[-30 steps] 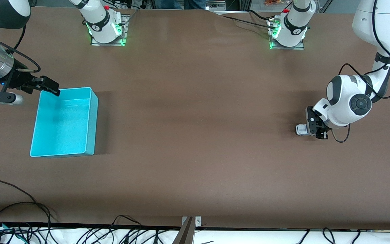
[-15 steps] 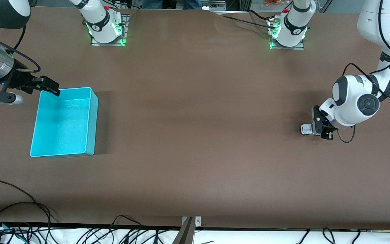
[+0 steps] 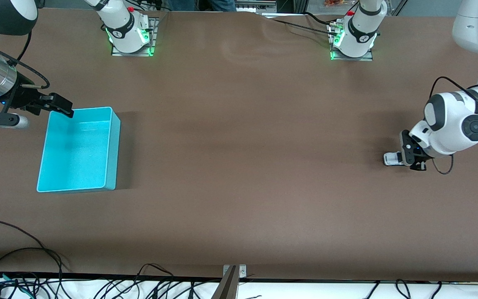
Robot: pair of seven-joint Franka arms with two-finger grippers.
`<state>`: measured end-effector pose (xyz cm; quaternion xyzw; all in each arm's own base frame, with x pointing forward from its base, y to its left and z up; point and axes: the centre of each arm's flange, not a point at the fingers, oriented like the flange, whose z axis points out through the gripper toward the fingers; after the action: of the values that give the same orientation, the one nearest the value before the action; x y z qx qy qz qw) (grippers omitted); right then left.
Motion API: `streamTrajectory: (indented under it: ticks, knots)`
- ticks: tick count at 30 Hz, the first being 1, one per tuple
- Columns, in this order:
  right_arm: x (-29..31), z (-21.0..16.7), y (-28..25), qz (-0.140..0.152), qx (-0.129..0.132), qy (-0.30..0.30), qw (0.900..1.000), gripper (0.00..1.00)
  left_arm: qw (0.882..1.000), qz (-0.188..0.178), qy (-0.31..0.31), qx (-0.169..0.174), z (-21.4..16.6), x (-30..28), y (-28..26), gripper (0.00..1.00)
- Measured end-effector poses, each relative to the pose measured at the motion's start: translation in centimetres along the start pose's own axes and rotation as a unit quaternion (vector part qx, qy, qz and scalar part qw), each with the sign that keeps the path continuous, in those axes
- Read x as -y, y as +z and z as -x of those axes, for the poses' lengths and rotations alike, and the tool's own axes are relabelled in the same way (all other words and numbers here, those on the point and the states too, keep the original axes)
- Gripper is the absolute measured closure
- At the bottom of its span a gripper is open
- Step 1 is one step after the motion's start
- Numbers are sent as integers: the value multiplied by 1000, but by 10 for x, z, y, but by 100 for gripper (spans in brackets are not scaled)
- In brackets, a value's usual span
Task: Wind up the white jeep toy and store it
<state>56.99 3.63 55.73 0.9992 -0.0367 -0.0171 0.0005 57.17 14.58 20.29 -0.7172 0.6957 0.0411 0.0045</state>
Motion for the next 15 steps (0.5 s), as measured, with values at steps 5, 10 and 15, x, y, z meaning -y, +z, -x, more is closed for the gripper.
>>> streamTrajectory:
  ticks: [5, 10, 15]
  knots:
    - [0, 0, 0, 0, 0, 0, 1000, 0, 1000, -2, -2, 0, 27, -1, 2, 51]
    - [0, 0, 0, 0, 0, 0, 1000, 0, 1000, -5, -3, 0, 53, -2, 3, 51]
    - [0, 0, 0, 0, 0, 0, 1000, 0, 1000, -6, 0, 0, 74, -3, 5, 51]
